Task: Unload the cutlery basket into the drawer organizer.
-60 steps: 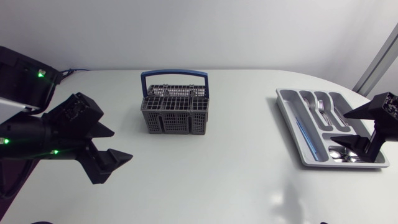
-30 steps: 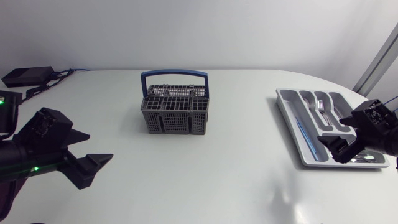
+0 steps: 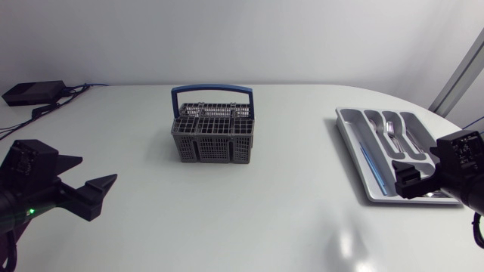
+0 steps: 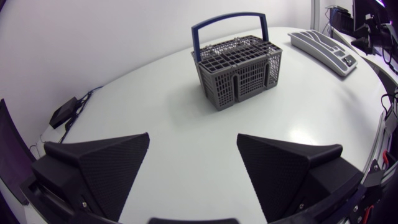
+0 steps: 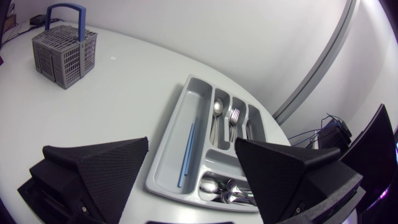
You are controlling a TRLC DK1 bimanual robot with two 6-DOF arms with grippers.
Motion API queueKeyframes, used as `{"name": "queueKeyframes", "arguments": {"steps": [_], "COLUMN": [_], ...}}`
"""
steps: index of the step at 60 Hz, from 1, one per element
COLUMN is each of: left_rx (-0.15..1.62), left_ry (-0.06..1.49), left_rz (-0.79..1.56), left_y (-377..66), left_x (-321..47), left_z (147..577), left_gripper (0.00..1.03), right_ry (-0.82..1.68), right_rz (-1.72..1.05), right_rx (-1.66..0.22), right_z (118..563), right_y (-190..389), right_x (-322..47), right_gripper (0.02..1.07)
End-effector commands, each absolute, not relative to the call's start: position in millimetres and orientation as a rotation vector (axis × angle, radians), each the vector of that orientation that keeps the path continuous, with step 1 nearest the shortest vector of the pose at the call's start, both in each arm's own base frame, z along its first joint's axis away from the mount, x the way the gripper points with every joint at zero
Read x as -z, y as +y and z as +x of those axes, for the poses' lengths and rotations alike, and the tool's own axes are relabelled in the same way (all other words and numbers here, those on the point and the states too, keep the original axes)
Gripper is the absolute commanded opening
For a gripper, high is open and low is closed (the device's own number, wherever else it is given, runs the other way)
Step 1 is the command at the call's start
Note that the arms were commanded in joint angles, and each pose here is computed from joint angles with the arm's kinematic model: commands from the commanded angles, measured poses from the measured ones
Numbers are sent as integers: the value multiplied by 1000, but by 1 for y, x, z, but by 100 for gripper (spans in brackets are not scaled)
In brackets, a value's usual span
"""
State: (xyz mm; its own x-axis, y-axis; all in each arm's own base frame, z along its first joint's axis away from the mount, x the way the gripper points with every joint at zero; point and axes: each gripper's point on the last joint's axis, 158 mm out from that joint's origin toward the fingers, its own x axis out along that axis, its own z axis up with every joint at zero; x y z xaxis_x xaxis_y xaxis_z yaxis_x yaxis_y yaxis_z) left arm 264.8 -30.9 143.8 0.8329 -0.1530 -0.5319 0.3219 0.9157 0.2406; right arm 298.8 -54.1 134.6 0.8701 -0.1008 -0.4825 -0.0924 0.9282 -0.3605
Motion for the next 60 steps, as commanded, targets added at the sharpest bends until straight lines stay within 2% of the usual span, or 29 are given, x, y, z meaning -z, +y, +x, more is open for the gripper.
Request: {"name": "queueKeyframes", "arguments": {"steps": [1,23,60], "left_rx": [214,113,18], "left_ry": [517,348,67], "left_rz": [308,209,4], "left_y": [-22,-12,-3], "left_x": [-136,-143,-150], "left_z": [264,260,254], "left_gripper": [99,99,99], "right_ry": [512,379,175], "right_rz": [-310,-248,-102], "right_rx": [28,95,53], "right_z": [296,279,261], "right_y": [-53,-44,-16], "right_x": [-128,-135,-145], "right_gripper": [102,102,102]}}
